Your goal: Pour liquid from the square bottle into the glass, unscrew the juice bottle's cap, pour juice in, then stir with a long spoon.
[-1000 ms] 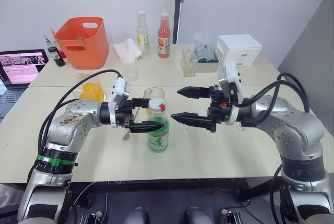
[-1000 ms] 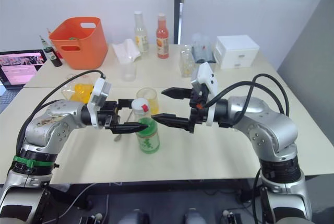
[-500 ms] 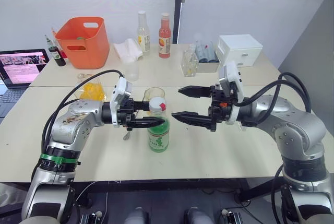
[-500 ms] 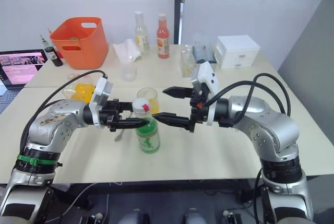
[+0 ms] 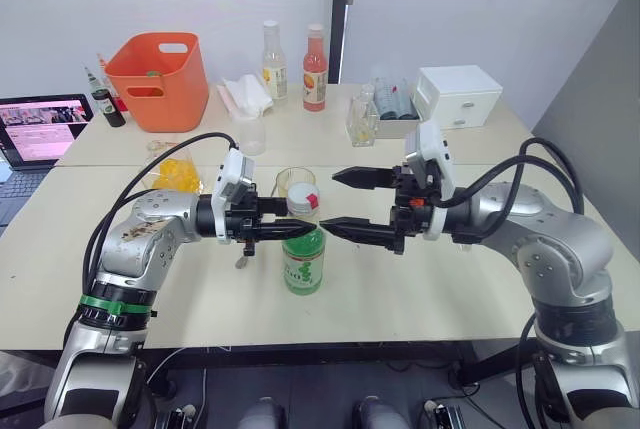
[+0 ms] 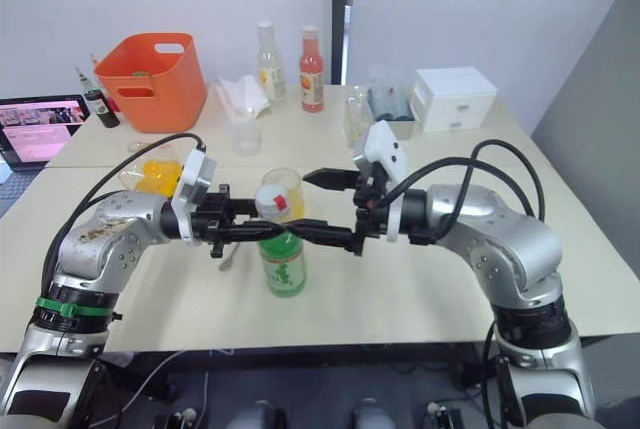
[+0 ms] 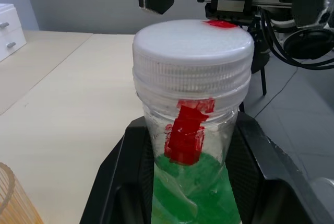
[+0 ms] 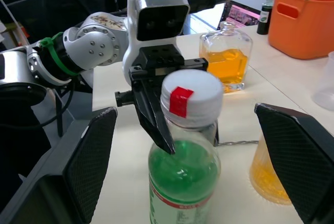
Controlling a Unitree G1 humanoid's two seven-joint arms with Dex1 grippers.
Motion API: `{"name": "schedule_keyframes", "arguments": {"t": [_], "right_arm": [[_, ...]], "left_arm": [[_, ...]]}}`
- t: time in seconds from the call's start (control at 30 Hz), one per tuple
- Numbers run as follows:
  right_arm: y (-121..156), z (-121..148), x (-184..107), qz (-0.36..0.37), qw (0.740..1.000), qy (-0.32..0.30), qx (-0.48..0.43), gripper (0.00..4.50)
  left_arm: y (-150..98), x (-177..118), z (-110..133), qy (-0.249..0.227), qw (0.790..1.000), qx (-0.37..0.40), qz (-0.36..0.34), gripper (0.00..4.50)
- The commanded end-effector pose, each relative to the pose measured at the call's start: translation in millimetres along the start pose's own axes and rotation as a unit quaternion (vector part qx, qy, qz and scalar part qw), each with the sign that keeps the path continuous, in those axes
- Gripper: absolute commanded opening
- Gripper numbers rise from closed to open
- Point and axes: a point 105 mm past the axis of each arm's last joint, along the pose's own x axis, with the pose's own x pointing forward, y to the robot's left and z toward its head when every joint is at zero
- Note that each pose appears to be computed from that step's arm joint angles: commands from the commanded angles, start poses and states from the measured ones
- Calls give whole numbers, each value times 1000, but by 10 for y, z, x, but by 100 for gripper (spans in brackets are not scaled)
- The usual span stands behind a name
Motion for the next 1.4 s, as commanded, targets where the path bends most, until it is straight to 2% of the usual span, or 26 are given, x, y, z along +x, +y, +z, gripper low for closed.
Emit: {"name": "schedule_keyframes", "arguments": {"t": [0.03, 0.33, 0.43, 0.63, 0.8, 0.9, 1.03, 1.2, 1.3, 1.4], "right_arm": [[49, 107, 116, -3, 999, -5, -34, 450], [26, 65, 270, -11, 999, 3, -33, 450], [-10, 44, 289, -19, 999, 6, -31, 378], [-42, 32, 304, -26, 999, 6, -29, 175], [-38, 53, 317, -22, 999, -1, -27, 172], [-2, 89, 318, 7, 1000, -11, -28, 172], [30, 94, 309, 82, 996, -17, -23, 172], [-8, 97, 270, 248, 969, -14, -7, 172], [-135, 117, 298, 299, 954, -1, -1, 172], [-212, 130, 333, 319, 948, 10, -2, 172]], "left_arm": [[-6, 0, 50, -7, 1000, 24, 3, 138], [-28, 21, 38, -9, 1000, 28, 0, 138], [-28, 19, 41, -9, 1000, 29, -1, 138], [-27, 13, 45, -9, 999, 31, -1, 138], [-24, 10, 42, -8, 999, 32, -1, 138], [-33, 4, 29, -6, 999, 33, -3, 138], [-40, 7, 19, -4, 999, 34, -7, 138], [-76, 20, 4, -1, 999, 36, -18, 138], [-95, 23, 0, 2, 999, 39, -24, 138], [-104, 24, 2, 2, 999, 40, -25, 138]]}}
